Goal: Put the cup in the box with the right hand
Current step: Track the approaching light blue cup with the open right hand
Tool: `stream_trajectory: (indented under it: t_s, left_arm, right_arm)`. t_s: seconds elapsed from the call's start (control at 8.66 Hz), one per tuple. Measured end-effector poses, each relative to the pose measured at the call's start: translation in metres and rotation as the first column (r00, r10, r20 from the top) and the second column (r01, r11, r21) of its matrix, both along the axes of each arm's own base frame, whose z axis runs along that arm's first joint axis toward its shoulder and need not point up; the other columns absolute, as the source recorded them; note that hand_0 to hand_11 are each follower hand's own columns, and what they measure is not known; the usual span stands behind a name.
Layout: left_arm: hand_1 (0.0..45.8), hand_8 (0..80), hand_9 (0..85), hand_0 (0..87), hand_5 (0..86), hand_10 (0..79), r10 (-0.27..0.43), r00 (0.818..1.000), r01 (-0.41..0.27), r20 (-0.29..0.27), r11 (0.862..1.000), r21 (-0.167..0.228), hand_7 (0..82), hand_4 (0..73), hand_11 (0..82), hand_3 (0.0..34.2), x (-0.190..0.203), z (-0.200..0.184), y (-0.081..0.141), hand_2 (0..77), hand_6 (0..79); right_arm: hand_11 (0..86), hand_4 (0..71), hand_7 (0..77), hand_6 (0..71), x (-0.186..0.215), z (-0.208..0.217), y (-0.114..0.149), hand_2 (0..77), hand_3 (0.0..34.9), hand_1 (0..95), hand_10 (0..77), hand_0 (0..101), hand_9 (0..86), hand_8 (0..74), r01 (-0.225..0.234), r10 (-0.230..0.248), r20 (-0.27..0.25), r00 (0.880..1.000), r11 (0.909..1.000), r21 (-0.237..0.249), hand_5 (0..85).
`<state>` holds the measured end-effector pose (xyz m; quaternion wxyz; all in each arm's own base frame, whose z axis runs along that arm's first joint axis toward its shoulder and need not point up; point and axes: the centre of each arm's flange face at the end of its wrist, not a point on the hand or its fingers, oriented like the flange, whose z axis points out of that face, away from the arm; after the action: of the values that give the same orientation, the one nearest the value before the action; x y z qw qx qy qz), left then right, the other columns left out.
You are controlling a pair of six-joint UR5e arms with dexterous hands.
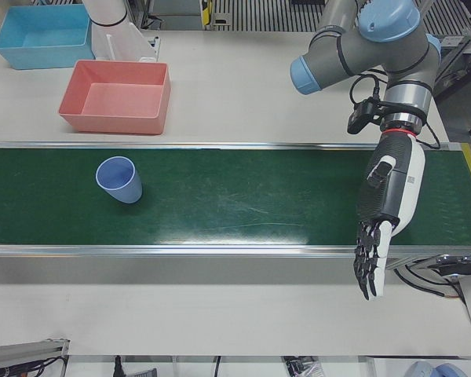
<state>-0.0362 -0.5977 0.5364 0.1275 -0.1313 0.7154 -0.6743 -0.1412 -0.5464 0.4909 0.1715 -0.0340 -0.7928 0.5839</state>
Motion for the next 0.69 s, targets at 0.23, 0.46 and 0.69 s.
stream_trajectory:
  t_s: [0.23,0.46,0.69]
  left_arm:
    - [0.5,0.0,0.0,0.0,0.0,0.0,0.0,1.0,0.0,0.0,1.0,0.0,0.0,0.0,0.0,0.0,0.0002,0.0,-0.0001,0.5,0.0]
    - [0.5,0.0,0.0,0.0,0.0,0.0,0.0,1.0,0.0,0.0,1.0,0.001,0.0,0.0,0.0,0.0,0.0,-0.0004,0.0,0.5,0.0]
    - [0.5,0.0,0.0,0.0,0.0,0.0,0.0,1.0,0.0,0.0,1.0,0.001,0.0,0.0,0.0,0.0,-0.0002,-0.0004,0.0,0.5,0.0]
  right_arm:
    - [1.1,3.8,1.1,1.6,-0.0016,-0.0005,0.0005,3.8,10.4,16.4,0.5,54,1.1,0.5,0.003,-0.003,0.0,1.0,1.0,0.001,6.0]
    - [1.1,4.4,1.1,1.1,-0.0023,-0.0008,0.0007,1.6,10.4,19.6,0.0,55,1.1,0.5,0.005,-0.005,0.001,1.0,1.0,0.001,5.5]
    - [1.1,3.3,1.1,1.6,-0.0035,-0.001,0.001,7.1,10.4,21.3,0.0,55,1.1,0.5,0.007,-0.007,0.001,1.0,1.0,0.002,5.5]
